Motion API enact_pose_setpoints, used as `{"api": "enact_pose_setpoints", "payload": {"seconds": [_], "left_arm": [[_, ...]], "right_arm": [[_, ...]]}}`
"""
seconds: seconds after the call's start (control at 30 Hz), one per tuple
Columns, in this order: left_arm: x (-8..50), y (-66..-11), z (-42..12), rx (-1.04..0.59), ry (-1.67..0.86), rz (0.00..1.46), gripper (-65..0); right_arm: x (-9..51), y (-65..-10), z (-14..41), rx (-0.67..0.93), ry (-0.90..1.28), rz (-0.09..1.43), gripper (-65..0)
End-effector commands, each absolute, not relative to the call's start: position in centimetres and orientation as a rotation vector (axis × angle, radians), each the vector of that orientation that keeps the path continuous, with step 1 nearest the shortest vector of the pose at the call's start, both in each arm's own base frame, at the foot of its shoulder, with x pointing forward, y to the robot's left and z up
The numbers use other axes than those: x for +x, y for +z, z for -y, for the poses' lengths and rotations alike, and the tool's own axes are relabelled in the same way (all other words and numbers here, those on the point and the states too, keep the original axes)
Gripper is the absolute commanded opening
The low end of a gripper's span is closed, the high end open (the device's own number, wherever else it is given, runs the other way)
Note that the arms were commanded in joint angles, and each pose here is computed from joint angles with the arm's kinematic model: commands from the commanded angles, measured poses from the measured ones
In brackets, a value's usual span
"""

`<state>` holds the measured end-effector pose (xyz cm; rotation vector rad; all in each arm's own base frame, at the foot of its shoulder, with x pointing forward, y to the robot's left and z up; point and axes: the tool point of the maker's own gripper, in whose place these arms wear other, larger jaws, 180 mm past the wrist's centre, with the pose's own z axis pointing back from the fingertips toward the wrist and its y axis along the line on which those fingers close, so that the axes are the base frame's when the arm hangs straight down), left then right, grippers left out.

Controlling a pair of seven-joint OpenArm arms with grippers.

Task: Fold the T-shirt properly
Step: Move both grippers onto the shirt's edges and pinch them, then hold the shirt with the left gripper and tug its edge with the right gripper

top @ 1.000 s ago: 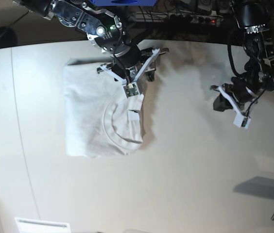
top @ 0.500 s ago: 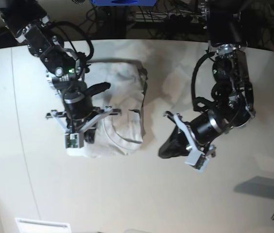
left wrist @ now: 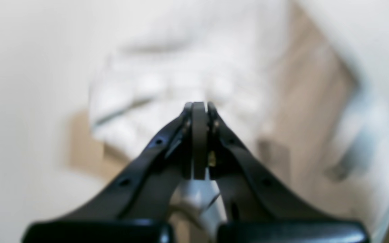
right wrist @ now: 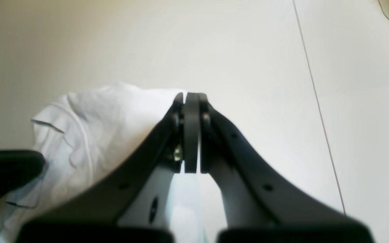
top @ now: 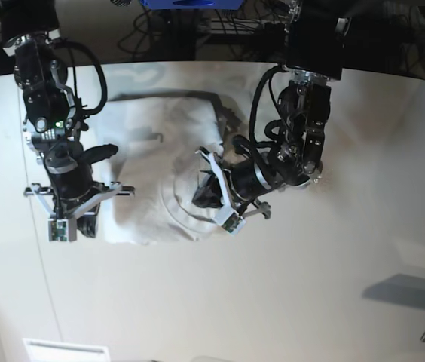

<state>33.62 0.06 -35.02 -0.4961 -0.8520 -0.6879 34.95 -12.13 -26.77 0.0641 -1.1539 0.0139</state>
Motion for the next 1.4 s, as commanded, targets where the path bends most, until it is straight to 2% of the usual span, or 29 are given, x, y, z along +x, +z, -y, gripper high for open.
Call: {"api": "enact_pose_setpoints", "payload": {"seconds": [0.0, 0.17, 0.43, 0.77, 1.13, 1.37], "left_arm": [[34.9, -33.3, 0.3, -0.504, -0.691, 0.916, -65.0], [34.9, -35.8, -0.4, -0.445, -0.698, 0.849, -65.0], [34.9, -37.8, 0.0, -0.459, -0.683, 0.786, -65.0], [34.9, -38.0, -0.4, -0.455, -0.675, 0.780, -65.0], [34.9, -38.2, -0.6, -0.451, -0.675, 0.776, -65.0], [34.3, -40.2, -1.0, -0.456, -0.656, 0.713, -65.0]], "right_arm": [[35.9, -24.6, 12.4, 0.055, 0.023, 1.231, -64.1], [36.2, -23.5, 10.5, 0.108, 0.088, 1.293, -64.1], [36.7, -24.6, 6.6, 0.216, 0.220, 1.269, -64.1], [38.7, -27.1, 7.4, 0.195, 0.194, 1.228, -64.1], [38.8, -35.7, 8.7, 0.187, 0.202, 1.112, -64.1], [39.2, -36.1, 11.6, 0.124, 0.230, 1.138, -64.1]]}}
